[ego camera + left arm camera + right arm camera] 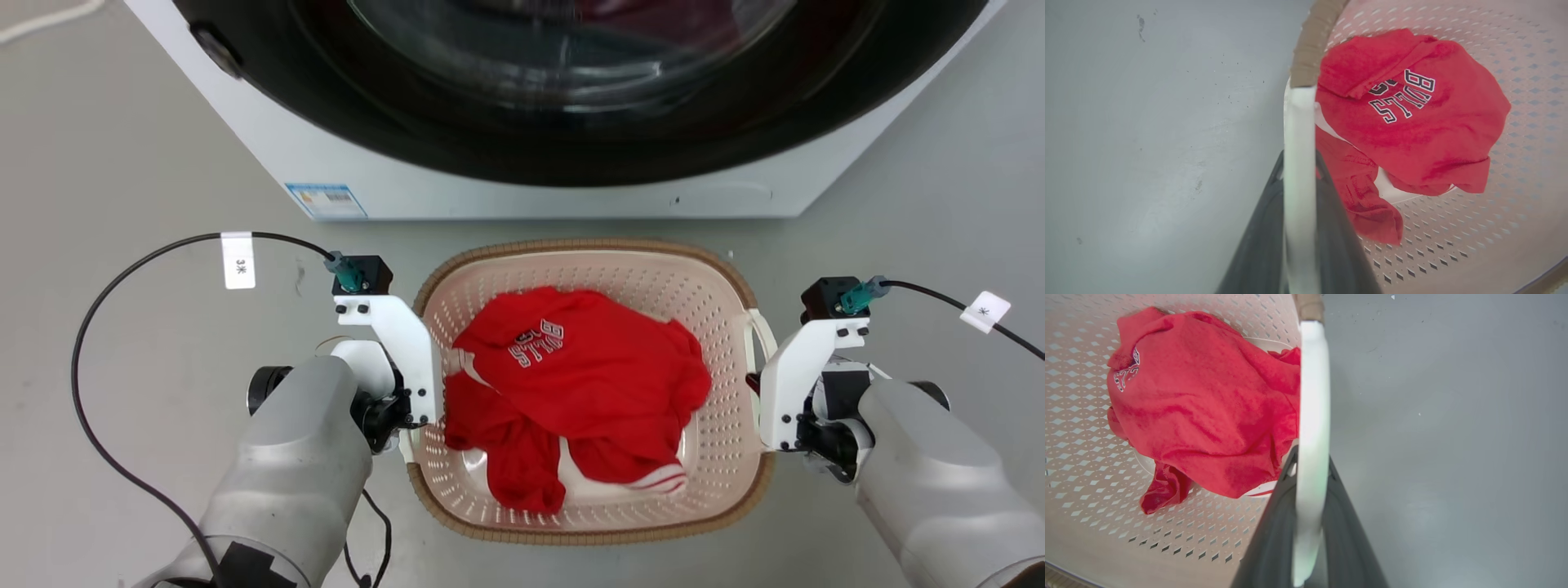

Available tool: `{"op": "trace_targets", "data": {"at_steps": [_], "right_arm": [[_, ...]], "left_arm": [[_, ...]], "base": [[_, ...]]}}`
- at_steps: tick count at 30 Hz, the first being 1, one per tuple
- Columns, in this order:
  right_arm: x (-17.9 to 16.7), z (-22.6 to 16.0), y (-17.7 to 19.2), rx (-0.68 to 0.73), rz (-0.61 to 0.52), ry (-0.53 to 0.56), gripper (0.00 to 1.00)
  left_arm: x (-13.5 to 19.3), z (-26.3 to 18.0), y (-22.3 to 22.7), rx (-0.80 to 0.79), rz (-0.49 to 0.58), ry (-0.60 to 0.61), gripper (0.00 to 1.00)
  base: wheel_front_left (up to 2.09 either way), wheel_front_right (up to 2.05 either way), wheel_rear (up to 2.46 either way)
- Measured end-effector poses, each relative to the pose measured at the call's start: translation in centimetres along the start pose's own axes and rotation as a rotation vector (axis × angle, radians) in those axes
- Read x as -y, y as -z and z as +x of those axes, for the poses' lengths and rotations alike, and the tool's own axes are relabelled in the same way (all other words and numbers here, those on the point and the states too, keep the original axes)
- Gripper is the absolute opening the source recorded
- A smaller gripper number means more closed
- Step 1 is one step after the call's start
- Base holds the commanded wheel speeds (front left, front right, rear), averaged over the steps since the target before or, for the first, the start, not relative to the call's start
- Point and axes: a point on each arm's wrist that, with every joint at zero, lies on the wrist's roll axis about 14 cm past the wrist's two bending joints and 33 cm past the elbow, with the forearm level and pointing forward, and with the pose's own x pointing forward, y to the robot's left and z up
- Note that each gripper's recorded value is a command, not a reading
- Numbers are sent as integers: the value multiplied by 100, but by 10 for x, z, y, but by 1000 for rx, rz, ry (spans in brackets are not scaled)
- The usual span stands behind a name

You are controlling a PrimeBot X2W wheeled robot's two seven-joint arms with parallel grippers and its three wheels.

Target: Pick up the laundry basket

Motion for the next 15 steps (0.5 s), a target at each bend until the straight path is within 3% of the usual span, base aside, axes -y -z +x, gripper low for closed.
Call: {"op": "trace_targets", "data": {"at_steps": [15], "right_arm": [[-15,-64,-24,-56,18,-16,0]], "left_arm": [[22,-71,-32,32,61,17,0]], "base": [[0,0,0]]}}
